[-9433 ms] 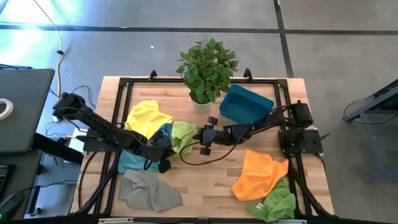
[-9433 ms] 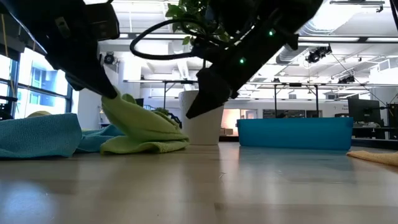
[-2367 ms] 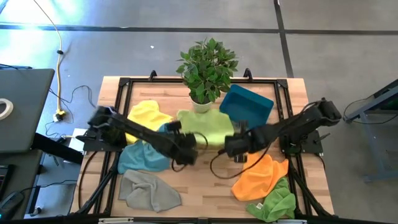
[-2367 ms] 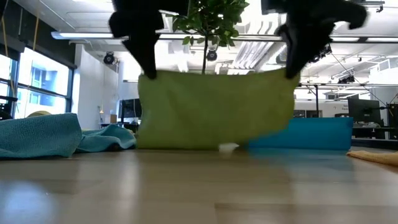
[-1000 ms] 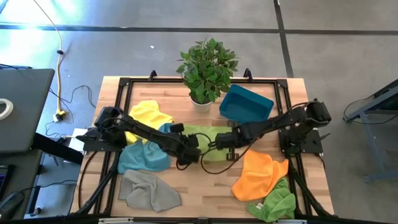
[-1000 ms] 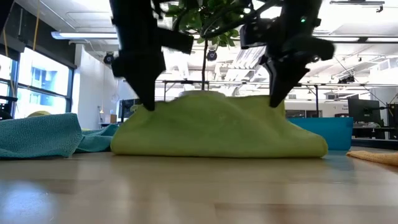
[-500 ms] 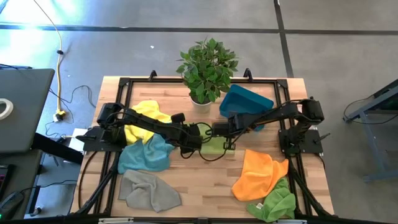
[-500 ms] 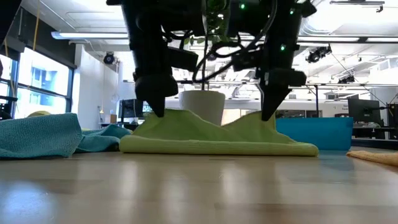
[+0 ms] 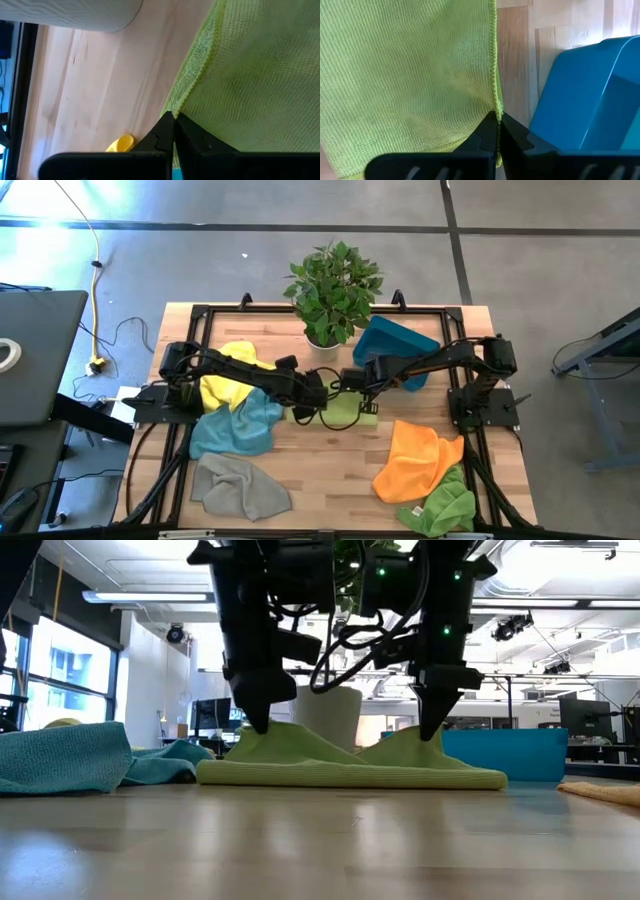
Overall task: Fold microfiber towels
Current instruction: Fold the light green towel
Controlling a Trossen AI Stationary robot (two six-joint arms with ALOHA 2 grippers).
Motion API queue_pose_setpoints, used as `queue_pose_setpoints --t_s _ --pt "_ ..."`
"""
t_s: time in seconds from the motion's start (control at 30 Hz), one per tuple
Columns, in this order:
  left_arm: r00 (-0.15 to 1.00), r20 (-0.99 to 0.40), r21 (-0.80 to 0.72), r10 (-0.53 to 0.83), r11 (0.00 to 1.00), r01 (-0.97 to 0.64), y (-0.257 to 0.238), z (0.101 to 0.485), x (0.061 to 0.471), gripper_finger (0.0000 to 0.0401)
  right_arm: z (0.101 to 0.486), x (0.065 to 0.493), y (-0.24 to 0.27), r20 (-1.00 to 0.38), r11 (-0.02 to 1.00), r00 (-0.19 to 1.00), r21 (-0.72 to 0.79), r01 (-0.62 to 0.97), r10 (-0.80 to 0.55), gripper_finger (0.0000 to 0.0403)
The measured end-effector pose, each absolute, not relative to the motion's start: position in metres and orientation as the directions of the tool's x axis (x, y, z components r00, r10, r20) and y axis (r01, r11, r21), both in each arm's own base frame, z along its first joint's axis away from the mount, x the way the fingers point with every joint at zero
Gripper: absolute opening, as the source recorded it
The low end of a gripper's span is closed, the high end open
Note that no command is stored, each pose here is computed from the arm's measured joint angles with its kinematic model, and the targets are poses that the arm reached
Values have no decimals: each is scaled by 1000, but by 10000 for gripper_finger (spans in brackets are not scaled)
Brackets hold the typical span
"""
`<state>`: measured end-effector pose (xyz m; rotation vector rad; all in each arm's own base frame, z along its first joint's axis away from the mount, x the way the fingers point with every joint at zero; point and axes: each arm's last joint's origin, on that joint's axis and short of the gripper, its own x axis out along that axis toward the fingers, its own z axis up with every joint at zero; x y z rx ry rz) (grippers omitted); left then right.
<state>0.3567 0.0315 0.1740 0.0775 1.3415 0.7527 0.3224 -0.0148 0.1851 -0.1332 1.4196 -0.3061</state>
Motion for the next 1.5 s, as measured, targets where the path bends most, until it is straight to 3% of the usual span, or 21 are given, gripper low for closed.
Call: queue_pose_setpoints --t_s 0.27,0.47,0.63,0.97,1.33,1.5 --pt "23 -860 442 510 767 -465 38 174 356 1 185 320 -15 -953 954 94 -276 118 -287 10" --pt "20 -862 435 506 760 -483 41 174 356 1 186 317 -15 -927 925 67 -359 126 -369 96" --pt "20 -860 437 510 756 -488 41 174 356 1 186 317 -12 -936 933 77 -331 143 -344 148" --pt "10 -857 432 515 730 -529 48 174 355 5 187 328 -2 -933 948 190 -280 149 -305 139" --pt "-1 -840 451 543 696 -558 47 174 354 141 186 326 7 -936 947 176 -277 160 -304 134" --pt "-10 -899 386 438 780 -493 35 172 352 157 173 315 12 -921 934 184 -315 167 -344 134"
